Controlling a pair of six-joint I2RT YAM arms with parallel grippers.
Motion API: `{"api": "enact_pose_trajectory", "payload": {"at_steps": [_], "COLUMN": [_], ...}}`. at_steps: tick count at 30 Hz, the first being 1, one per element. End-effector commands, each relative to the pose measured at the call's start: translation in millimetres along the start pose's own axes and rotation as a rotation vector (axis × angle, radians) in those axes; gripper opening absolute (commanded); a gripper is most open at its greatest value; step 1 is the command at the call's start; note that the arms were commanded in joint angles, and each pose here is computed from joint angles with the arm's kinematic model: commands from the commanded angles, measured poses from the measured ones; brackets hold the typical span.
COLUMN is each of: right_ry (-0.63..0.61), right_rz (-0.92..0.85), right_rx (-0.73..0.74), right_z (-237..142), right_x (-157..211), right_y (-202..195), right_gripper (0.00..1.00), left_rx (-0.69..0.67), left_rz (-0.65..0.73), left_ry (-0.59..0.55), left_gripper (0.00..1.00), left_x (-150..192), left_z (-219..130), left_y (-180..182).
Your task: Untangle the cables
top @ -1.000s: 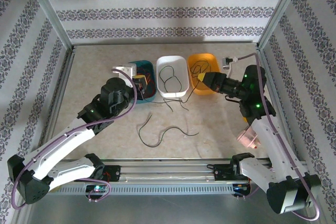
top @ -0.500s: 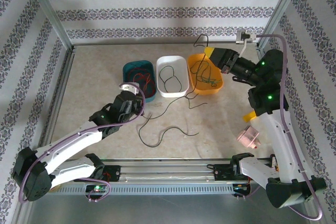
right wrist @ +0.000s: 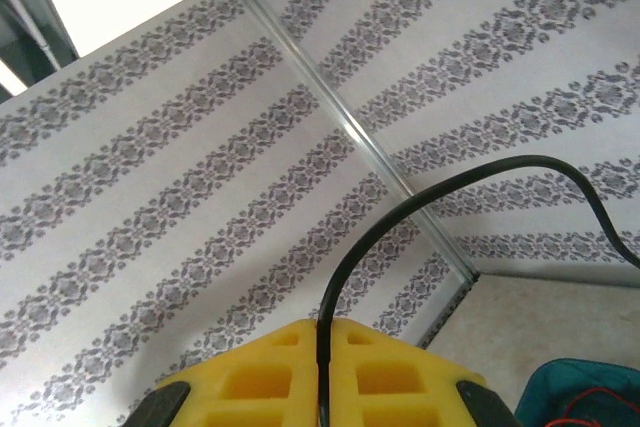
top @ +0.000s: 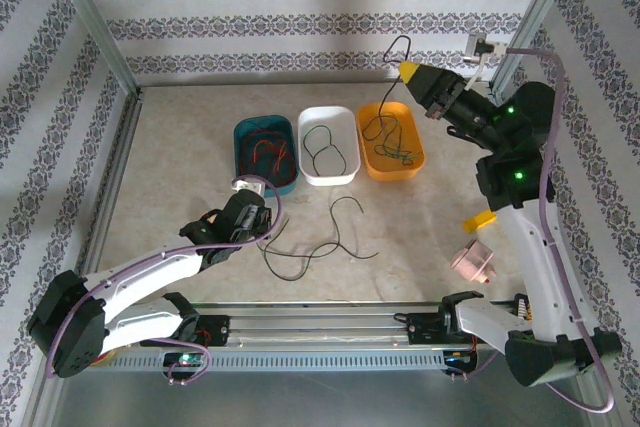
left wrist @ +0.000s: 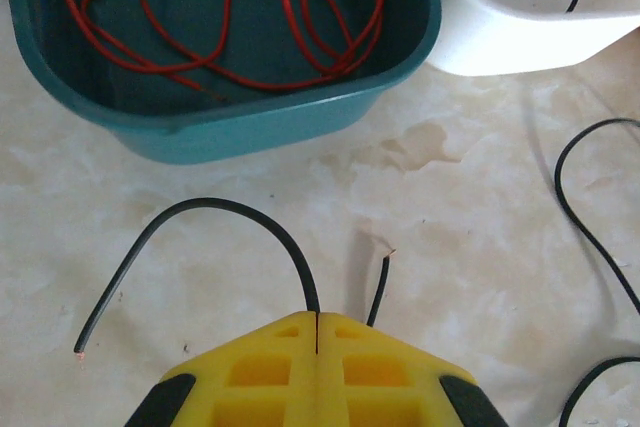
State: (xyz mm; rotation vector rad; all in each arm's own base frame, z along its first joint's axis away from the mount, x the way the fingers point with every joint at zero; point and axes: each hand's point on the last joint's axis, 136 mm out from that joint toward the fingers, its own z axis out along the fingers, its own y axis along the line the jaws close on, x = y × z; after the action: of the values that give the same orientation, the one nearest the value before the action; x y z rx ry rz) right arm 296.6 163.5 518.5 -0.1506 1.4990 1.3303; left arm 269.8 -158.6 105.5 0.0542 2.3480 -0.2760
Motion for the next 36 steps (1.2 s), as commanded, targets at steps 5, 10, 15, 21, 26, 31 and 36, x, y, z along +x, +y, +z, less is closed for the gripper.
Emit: {"api": "enact_pose_trajectory", "payload": {"at_steps": [5,10,15,21,26,31,36], "right_ry": [0.006,0.024,0.075,0.172,0.252,0.337,0.415], "right_rz": [0.023,-0.008,0.012,0.053,0.106,0.175,0.263], "right_rx": [0.102,0.169,0.201,0.237,0.288,0.357,0.444], "right_z": [41,66,92,121,129,123,112], "right_x": [6,5,23,68,109,161,211], "right_y": [-61,-97,-130,-172,-206,-241,-284], "right_gripper": [0.08,0.08,0.08,0.08,0.08,0.07,0.07], "left_rx": [0.008,0.030,0.036,0.035,0.039,0.046,0.050], "left_rz": [-0.023,-0.020,-0.015,-0.011,-0.004,-0.004,-0.001], "left_ry": [-0.028,-0.037,-0.038,-0.033,-0.035,-0.033,-0.028], "left_gripper": [0.00,0.00,0.00,0.00,0.00,0.00,0.00], "left_x": [-12,-21,-23,-23,-26,-25,-26], "left_z": [-2,-4,-5,-5,-4,-2,-1], "left_y": [-5,-13,-15,-16,-19,-21,-23]}}
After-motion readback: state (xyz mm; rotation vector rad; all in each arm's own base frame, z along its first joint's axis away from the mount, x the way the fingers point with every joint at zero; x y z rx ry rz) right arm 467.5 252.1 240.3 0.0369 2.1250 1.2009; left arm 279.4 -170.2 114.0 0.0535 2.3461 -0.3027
